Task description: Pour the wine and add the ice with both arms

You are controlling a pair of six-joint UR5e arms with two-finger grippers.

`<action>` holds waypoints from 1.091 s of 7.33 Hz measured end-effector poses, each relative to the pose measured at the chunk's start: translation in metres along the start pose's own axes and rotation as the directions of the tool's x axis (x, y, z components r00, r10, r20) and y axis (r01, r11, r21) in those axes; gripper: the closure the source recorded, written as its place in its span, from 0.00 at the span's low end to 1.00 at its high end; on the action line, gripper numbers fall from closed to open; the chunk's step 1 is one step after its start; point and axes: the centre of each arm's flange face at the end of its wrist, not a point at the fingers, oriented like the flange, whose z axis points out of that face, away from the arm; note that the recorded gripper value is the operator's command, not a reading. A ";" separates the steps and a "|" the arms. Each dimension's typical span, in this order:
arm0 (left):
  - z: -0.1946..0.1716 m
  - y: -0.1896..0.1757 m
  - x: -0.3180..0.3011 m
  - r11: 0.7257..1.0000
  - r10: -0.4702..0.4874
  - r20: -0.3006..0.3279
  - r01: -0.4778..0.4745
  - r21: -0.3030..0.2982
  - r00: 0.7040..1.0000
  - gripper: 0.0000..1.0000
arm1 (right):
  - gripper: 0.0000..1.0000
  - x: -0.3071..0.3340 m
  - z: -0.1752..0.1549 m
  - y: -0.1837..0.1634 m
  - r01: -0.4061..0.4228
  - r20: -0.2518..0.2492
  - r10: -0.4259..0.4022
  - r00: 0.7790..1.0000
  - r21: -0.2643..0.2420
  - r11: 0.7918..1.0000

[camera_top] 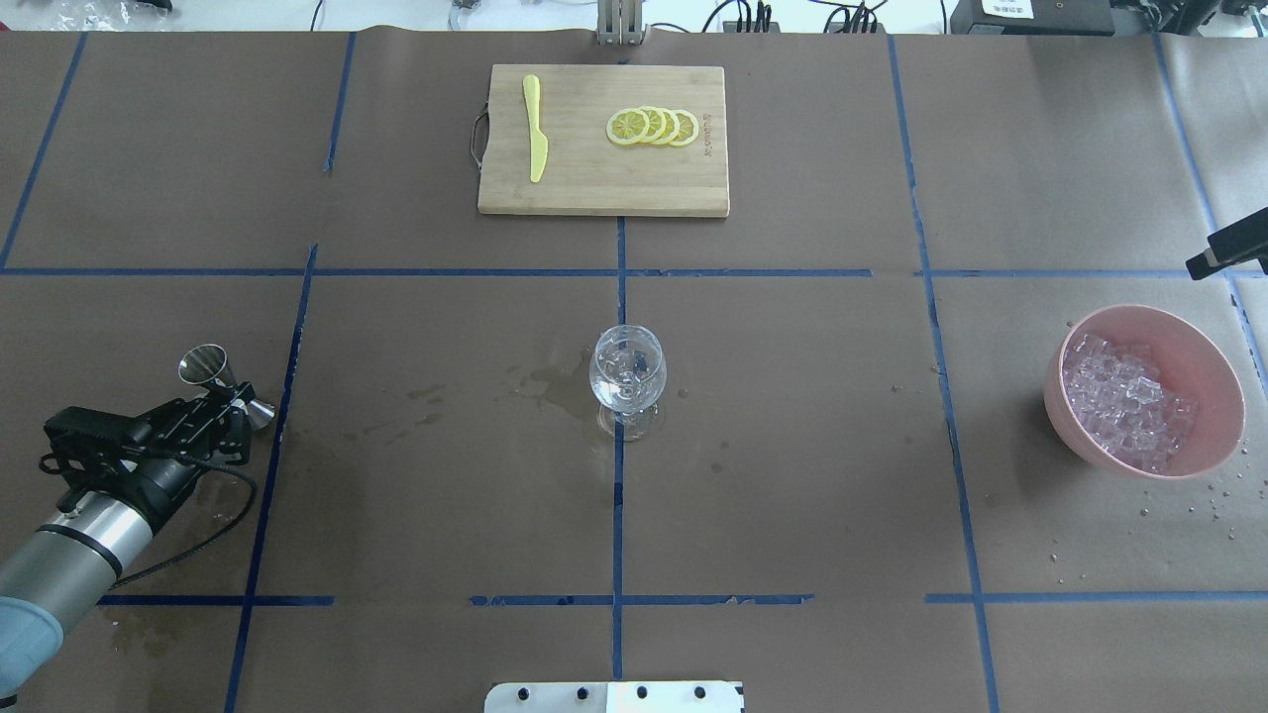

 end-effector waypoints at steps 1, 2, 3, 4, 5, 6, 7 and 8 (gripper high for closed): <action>-0.001 0.001 0.001 1.000 0.001 -0.001 -0.001 0.000 1.000 1.00 | 0.00 0.000 0.000 0.000 0.001 0.000 -0.001 1.000 0.000 1.000; -0.002 0.002 0.003 1.000 0.002 -0.003 -0.002 -0.001 1.000 1.00 | 0.00 0.000 0.000 0.000 0.001 0.000 -0.001 1.000 0.000 1.000; -0.002 0.004 0.004 1.000 0.003 -0.006 -0.003 -0.003 1.000 1.00 | 0.00 0.000 0.000 0.000 0.001 0.000 -0.001 1.000 0.000 1.000; -0.003 0.005 0.005 1.000 0.004 -0.007 -0.004 -0.005 1.000 1.00 | 0.00 0.000 0.000 0.000 0.001 0.000 -0.001 1.000 0.001 1.000; -0.003 0.006 0.005 1.000 0.005 -0.008 -0.005 -0.006 1.000 1.00 | 0.00 0.000 0.000 -0.001 0.002 0.000 -0.002 1.000 0.001 1.000; -0.003 0.006 0.006 1.000 0.006 -0.008 -0.006 -0.006 1.000 0.99 | 0.00 0.000 0.000 -0.001 0.002 0.000 -0.002 1.000 0.001 1.000; -0.003 0.006 0.006 1.000 0.006 -0.009 -0.006 -0.007 1.000 0.85 | 0.00 0.000 0.000 -0.001 0.002 0.000 -0.002 1.000 0.000 1.000; -0.004 0.006 0.006 1.000 0.008 -0.010 -0.008 -0.007 1.000 0.75 | 0.00 0.000 0.000 -0.001 0.001 0.000 -0.001 1.000 0.000 1.000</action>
